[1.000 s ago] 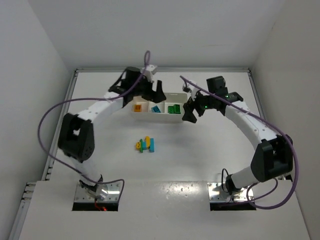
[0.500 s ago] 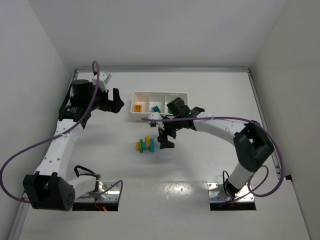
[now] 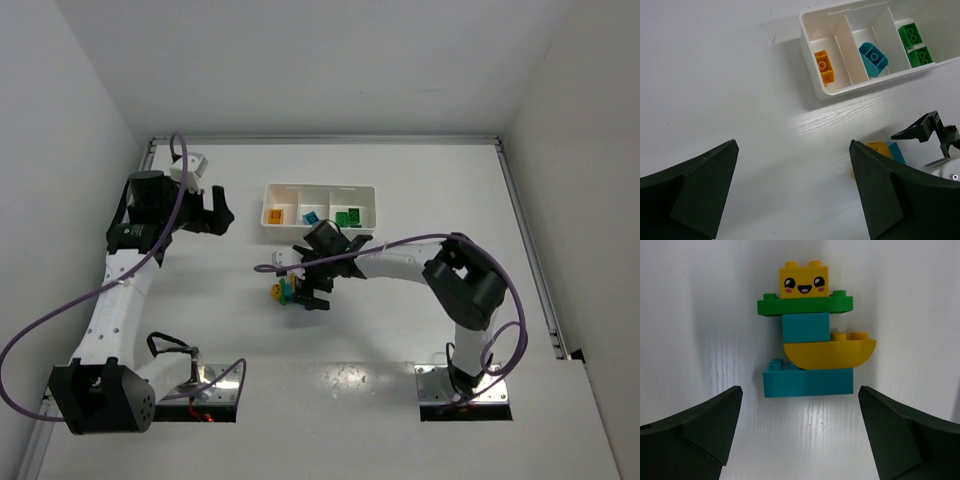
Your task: Sort the legos into containers by color
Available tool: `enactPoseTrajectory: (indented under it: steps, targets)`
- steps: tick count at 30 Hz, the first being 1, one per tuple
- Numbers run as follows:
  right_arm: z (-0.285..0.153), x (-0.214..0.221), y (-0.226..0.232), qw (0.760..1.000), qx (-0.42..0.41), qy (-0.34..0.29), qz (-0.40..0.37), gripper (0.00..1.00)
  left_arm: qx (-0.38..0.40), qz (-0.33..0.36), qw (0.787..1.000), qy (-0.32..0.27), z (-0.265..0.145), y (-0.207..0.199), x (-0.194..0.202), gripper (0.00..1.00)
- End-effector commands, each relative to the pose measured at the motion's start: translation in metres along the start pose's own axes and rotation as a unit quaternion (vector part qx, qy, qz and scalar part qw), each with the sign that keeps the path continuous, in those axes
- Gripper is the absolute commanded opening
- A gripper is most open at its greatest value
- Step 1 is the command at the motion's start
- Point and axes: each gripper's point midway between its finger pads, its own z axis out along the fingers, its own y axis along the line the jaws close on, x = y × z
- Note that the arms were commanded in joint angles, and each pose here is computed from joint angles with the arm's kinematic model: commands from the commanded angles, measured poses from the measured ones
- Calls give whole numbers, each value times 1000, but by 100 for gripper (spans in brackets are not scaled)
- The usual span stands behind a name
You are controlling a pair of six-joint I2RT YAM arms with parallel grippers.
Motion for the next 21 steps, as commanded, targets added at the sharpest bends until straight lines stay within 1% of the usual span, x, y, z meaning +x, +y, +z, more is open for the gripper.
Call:
enactPoseTrajectory:
  steps: [1, 4, 9, 11, 12, 15, 16, 18, 19, 21]
  targets:
    - [1, -29, -23, 998, 53, -26, -8, 100, -6, 6, 1000, -10, -6, 5, -1, 100]
    - [5, -30, -26, 998, 52, -26, -3, 100, 5, 4, 1000, -7, -4, 2, 3, 100]
    - [13, -25, -22, 999, 38, -20, 2, 100, 1, 4, 1000, -2, -4, 5, 8, 100]
    - [12, -29, -23, 999, 36, -26, 0, 100, 1, 4, 1000, -2, -4, 5, 8, 100]
    - [15, -24, -20, 999, 31, -18, 4, 97, 1, 4, 1000, -2, -4, 5, 8, 100]
    - [16, -26, -17, 999, 21, -24, -1, 83, 7, 2, 1000, 1, -2, 4, 9, 100]
    - [18, -21, -16, 1000, 16, -17, -3, 70, 12, 2, 1000, 1, -2, 2, 9, 100]
    - [17, -20, -18, 1000, 14, -20, 1, 58, 12, 2, 1000, 1, -2, 2, 9, 100]
    - [18, -14, -14, 1000, 9, -12, 1, 49, 12, 2, 1000, 1, -2, 2, 9, 100]
    - [15, -16, -12, 1000, 3, -16, -6, 36, 28, 3, 1000, 7, 2, -2, 14, 100]
